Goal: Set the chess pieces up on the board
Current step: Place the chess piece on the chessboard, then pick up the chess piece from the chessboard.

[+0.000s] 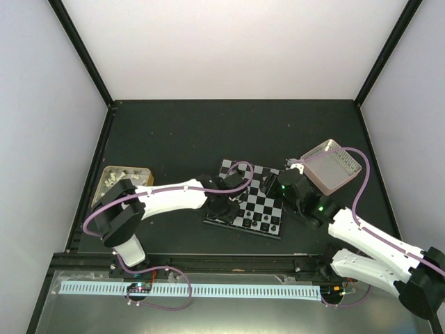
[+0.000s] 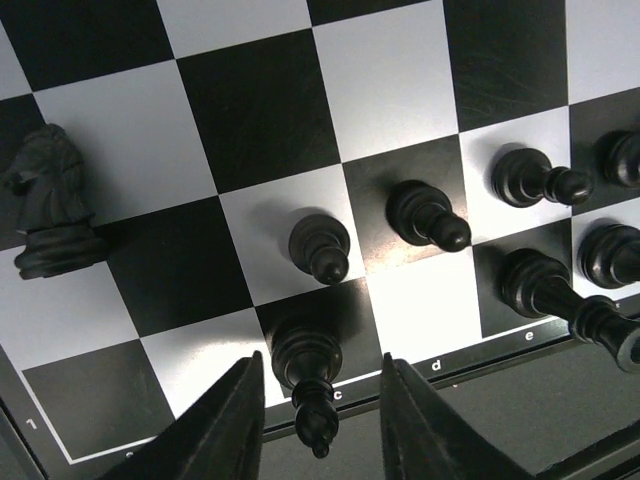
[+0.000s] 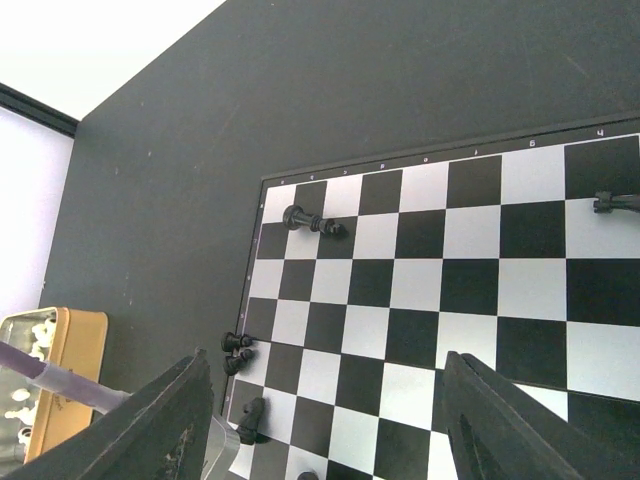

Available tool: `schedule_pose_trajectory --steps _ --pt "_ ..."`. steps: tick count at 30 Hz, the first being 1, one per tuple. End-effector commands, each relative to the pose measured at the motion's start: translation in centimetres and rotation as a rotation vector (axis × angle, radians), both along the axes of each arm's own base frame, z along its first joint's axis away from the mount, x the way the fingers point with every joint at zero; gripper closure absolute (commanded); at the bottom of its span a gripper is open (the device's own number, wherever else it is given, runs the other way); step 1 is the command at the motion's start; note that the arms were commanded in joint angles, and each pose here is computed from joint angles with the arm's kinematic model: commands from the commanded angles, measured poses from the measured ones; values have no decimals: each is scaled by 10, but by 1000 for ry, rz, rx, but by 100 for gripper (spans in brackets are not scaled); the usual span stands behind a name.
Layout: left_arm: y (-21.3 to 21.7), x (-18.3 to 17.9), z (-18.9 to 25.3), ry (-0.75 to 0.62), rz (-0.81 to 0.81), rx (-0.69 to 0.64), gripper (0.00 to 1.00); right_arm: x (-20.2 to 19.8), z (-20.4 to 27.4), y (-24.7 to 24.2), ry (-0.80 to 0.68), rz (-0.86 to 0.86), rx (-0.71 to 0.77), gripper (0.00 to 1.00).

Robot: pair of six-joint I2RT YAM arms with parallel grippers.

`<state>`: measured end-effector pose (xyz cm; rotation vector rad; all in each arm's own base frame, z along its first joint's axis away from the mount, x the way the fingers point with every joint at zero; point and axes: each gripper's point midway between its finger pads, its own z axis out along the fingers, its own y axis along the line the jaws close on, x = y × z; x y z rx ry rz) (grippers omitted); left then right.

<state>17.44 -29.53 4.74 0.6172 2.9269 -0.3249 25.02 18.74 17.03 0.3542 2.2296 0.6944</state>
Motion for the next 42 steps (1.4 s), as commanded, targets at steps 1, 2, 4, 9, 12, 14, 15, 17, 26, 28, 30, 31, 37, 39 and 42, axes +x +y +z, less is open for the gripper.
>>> schedule_pose_trajectory --steps 1,2,4,9,12,14,15,17,26,28,30,31,37,39,42 --pt "-15 6 30 -41 -11 -77 64 3 5 -4 -26 -16 -6 36" --pt "-15 7 35 -53 -7 -84 62 4 6 -4 -27 -16 -5 36" --pt "-13 11 44 -79 5 -95 60 4 6 -4 -29 -15 -4 36" --pt "-2 21 59 -146 55 -110 57 4 5 -1 -29 1 -10 36" --pt "5 27 63 -167 96 -128 57 5 4 2 -27 16 -15 36" --pt "8 29 63 -171 118 -142 56 4 3 4 -21 28 -14 36" --pt "10 30 63 -172 129 -149 56 4 2 6 -19 35 -14 36" --pt "14 33 64 -178 150 -161 55 4 2 10 -20 59 -14 36" --pt "45 48 61 -200 266 -210 53 4 -16 55 43 315 -111 36" --pt "44 52 54 -176 259 -214 52 4 -24 63 71 346 -116 38" --pt "42 57 46 -156 249 -196 53 4 -29 68 87 361 -116 39" --pt "41 57 41 -141 242 -179 53 5 -31 68 91 360 -117 40" --pt "33 69 22 -100 240 -108 60 4 -34 62 92 338 -127 41" --pt "33 71 17 -91 243 -92 60 3 -35 59 91 333 -130 41" --pt "31 72 12 -80 240 -80 61 1 -35 57 90 328 -129 41"
